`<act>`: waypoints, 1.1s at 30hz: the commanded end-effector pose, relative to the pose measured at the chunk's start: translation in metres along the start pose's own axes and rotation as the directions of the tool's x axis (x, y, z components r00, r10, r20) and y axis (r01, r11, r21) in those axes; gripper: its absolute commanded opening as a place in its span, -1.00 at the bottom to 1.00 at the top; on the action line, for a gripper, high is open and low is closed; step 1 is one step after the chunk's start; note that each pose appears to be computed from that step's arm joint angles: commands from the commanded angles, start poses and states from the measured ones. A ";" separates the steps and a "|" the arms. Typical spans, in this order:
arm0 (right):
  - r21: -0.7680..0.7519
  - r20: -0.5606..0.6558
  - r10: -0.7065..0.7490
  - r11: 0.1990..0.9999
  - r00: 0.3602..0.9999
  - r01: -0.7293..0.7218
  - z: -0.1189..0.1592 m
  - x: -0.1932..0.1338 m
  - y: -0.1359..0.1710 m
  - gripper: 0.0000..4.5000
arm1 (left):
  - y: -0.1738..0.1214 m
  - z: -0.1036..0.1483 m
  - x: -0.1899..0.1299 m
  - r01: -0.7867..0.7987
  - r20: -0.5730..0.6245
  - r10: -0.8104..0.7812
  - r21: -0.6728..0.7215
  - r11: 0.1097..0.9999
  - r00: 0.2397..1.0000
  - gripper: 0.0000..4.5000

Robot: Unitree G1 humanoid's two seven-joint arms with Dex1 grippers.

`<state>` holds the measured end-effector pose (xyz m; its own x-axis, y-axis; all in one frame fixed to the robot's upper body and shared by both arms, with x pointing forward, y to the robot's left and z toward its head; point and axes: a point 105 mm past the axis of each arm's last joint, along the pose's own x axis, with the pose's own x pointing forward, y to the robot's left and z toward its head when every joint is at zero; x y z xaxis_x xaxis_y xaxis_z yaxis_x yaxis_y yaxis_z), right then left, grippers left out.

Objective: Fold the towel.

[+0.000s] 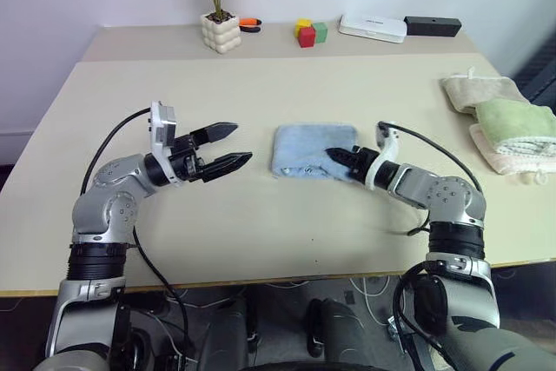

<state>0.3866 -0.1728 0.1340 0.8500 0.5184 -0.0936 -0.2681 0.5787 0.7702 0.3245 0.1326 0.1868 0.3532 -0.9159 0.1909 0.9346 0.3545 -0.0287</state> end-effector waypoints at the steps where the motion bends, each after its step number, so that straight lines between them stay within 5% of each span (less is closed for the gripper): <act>1: 0.039 0.255 0.007 0.999 0.967 -0.017 0.056 -0.026 0.009 -0.99 | 0.000 0.007 0.011 0.030 0.023 -0.031 0.043 0.999 0.999 1.00; 8: 0.131 0.532 -0.295 0.955 0.794 0.266 0.091 -0.112 -0.022 -0.99 | 0.007 0.004 0.025 0.122 0.019 -0.123 0.066 0.990 0.992 1.00; 10: 0.243 0.618 -0.399 0.916 0.677 0.318 0.090 -0.140 -0.027 -0.99 | 0.010 0.003 0.024 0.146 0.005 -0.147 0.075 0.986 0.989 1.00; 14: 0.387 0.633 -0.519 0.855 0.574 0.346 0.068 -0.157 -0.027 -0.99 | 0.011 -0.001 0.031 0.176 0.006 -0.177 0.052 0.983 0.984 1.00; 23: 0.532 0.491 -0.615 0.772 0.616 0.347 0.009 -0.132 -0.028 -0.99 | 0.004 -0.007 0.041 0.240 0.008 -0.240 0.023 0.971 0.971 1.00; 33: 0.472 0.461 -0.660 0.748 0.593 0.466 0.009 -0.140 -0.044 -0.99 | -0.011 -0.018 0.021 0.309 -0.092 -0.305 0.033 0.951 0.948 1.00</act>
<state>0.2829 -0.2782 0.1108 0.8738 -0.3770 -0.3071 0.4433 0.3581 0.8217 0.3279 0.1089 0.1698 0.0868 -0.9893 0.1171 0.9956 0.0902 0.0240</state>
